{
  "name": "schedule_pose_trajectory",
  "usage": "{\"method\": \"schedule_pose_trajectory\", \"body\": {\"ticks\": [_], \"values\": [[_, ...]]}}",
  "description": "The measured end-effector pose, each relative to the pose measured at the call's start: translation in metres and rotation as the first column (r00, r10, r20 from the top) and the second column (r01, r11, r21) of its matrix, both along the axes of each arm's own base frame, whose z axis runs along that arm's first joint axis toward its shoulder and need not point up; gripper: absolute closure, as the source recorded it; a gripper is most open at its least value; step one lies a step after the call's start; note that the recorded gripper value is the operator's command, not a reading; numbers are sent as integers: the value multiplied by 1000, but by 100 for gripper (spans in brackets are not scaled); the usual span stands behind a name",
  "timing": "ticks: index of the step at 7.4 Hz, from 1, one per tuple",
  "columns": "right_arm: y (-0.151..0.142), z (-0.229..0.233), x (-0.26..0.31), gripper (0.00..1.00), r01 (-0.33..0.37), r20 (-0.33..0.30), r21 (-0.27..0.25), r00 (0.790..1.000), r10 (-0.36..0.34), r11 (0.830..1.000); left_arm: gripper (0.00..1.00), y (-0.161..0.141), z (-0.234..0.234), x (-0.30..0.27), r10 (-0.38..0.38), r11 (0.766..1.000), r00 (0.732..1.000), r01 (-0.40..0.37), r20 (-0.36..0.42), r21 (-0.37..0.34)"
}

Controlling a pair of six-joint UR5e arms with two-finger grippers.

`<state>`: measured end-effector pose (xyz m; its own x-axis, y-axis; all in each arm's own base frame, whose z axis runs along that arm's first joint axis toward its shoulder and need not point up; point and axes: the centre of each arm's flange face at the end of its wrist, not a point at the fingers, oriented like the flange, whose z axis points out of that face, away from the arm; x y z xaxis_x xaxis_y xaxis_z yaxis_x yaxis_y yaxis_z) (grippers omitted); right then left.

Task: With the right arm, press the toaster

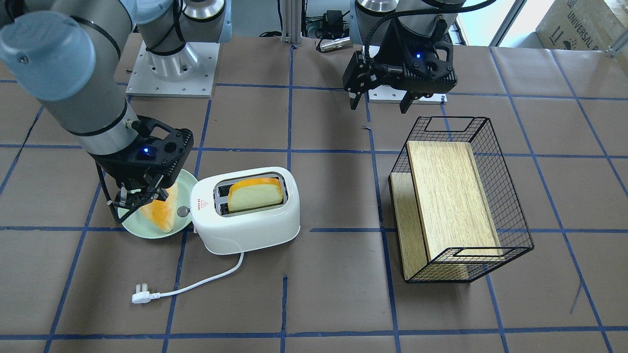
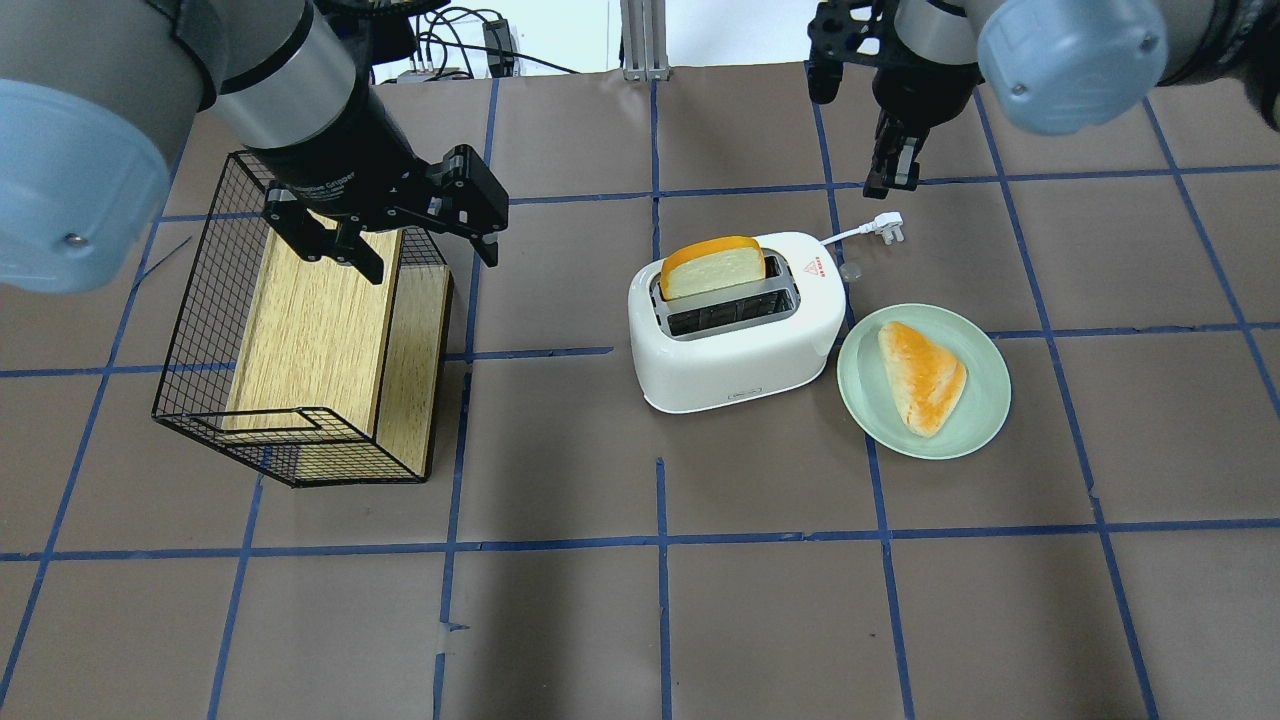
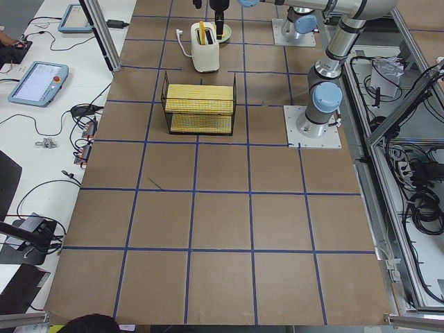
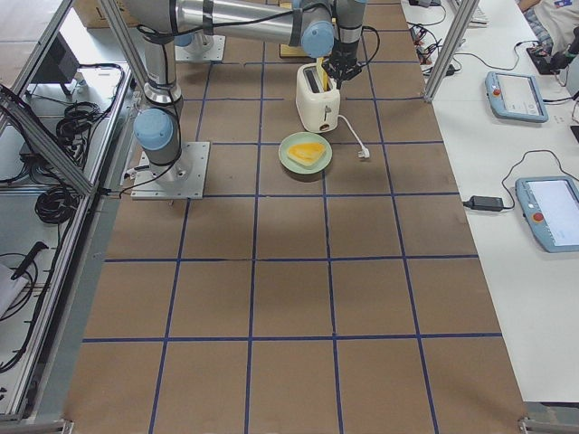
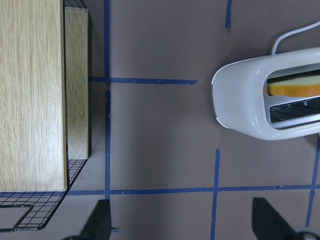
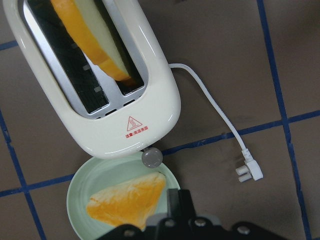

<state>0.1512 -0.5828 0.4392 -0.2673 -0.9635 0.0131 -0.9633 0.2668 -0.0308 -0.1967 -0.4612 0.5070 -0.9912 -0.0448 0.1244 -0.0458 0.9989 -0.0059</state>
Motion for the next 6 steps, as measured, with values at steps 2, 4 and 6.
{"method": "schedule_pose_trajectory", "body": {"ticks": [2,4,6], "values": [[24,32,-1,91,209,-2,9,978,-209,978,0,0,0,0,0,1000,1000,0,0,0],[43,50,-1,91,446,11,-2,895,-446,895,0,0,0,0,0,1000,1000,0,0,0],[50,59,-1,90,717,26,16,697,-717,697,0,0,0,0,0,1000,1000,0,0,0]]}}
